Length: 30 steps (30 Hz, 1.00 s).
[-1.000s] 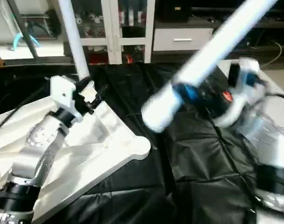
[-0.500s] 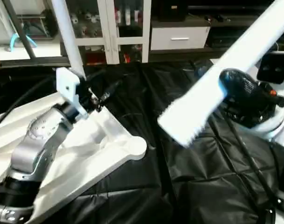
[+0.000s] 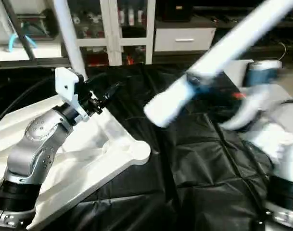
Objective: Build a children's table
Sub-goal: Insert table leg to table base
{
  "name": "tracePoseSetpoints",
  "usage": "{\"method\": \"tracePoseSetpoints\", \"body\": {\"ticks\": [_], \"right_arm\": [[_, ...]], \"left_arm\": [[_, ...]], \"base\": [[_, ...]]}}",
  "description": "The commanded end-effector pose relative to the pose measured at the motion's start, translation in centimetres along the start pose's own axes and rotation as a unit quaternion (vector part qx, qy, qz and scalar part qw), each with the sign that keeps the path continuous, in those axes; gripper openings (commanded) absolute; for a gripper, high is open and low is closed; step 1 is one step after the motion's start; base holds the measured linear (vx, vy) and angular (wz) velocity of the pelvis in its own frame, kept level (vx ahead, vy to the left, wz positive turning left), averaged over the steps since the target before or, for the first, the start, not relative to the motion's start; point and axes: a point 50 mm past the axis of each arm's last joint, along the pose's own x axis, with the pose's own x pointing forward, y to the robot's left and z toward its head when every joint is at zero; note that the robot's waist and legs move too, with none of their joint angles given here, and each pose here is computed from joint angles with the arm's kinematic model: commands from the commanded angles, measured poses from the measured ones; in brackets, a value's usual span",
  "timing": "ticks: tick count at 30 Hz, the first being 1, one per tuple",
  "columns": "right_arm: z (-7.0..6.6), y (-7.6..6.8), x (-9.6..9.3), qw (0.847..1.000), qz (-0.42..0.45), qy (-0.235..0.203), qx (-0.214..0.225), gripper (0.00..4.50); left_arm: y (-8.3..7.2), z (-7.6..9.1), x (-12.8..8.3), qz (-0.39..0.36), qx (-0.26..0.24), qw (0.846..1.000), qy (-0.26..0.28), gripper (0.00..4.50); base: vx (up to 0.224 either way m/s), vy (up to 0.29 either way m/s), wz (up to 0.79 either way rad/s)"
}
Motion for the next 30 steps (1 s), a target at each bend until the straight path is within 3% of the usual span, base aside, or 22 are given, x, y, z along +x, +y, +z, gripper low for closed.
{"method": "tracePoseSetpoints", "body": {"ticks": [1, 4, 7, 11, 16, 19, 22, 23, 24, 25, 26, 27, 29, 30], "right_arm": [[0.5, 0.5, 1.0, 1.0, 0.0, -0.015, -0.027, 1.82], [0.3, 0.7, 1.6, 1.0, 0.006, -0.016, -0.024, 1.82], [0.2, 0.4, 2.2, 0.999, -0.002, -0.022, -0.039, 1.82], [0.2, 0.7, 2.9, 0.999, 0.01, -0.031, -0.044, 1.82], [0.0, 0.5, 3.1, 0.998, 0.004, -0.03, -0.047, 1.82], [-0.1, 0.4, 3.2, 0.998, 0.003, -0.03, -0.049, 1.82], [0.1, 0.3, 3.3, 0.998, -0.004, -0.031, -0.062, 1.82], [0.4, -0.2, 3.1, 0.995, -0.028, -0.035, -0.085, 1.82], [0.4, -0.2, 3.1, 0.995, -0.028, -0.035, -0.085, 1.82], [0.7, -1.6, 2.8, 0.984, -0.094, -0.037, -0.146, 1.82], [0.8, -2.3, 2.7, 0.975, -0.126, -0.039, -0.177, 1.82], [0.8, -2.3, 2.7, 0.975, -0.126, -0.039, -0.177, 1.82], [0.5, -3.5, 2.6, 0.96, -0.163, -0.048, -0.224, 1.82], [0.4, -3.6, 2.6, 0.959, -0.164, -0.048, -0.227, 1.82]], "left_arm": [[-0.6, 1.1, 0.9, 0.0, -0.014, 1.0, -0.019, 3.11], [-1.9, 1.0, 1.4, -0.034, 0.006, 0.999, -0.01, 3.11], [-4.2, 0.5, 1.7, -0.093, -0.002, 0.996, 0.007, 3.11], [-5.9, -0.6, 1.3, -0.135, 0.01, 0.99, 0.04, 3.11], [-7.1, 0.0, 1.1, -0.176, -0.015, 0.984, 0.029, 3.11], [-6.9, -0.1, 1.1, -0.171, -0.009, 0.985, 0.032, 3.11], [-5.2, -0.5, 1.0, -0.121, 0.019, 0.992, 0.043, 3.11], [-3.7, -0.9, 0.7, -0.088, 0.04, 0.994, 0.053, 3.11], [-3.7, -0.9, 0.7, -0.088, 0.04, 0.994, 0.053, 3.11], [-2.0, -1.5, -0.2, -0.075, 0.069, 0.992, 0.076, 3.11], [-1.2, -1.9, -0.8, -0.076, 0.078, 0.99, 0.091, 3.11], [-1.2, -1.9, -0.8, -0.076, 0.078, 0.99, 0.091, 3.11], [-1.0, -3.1, -3.0, -0.151, 0.01, 0.979, 0.14, 3.37], [-1.1, -3.2, -3.3, -0.165, 0.0, 0.975, 0.146, 3.44]], "base": [[0.0, 0.0, 0.0], [0.0, 0.0, 0.0], [0.0, 0.0, 0.0], [0.0, 0.0, 0.0], [0.0, 0.0, 0.0], [0.0, 0.0, 0.0], [0.0, 0.0, 0.0], [0.0, 0.0, 0.0], [0.0, 0.0, 0.0], [0.0, 0.0, 0.0], [0.0, 0.0, 0.0], [0.0, 0.0, 0.0], [0.0, 0.0, 0.0], [0.0, 0.0, 0.0]]}}
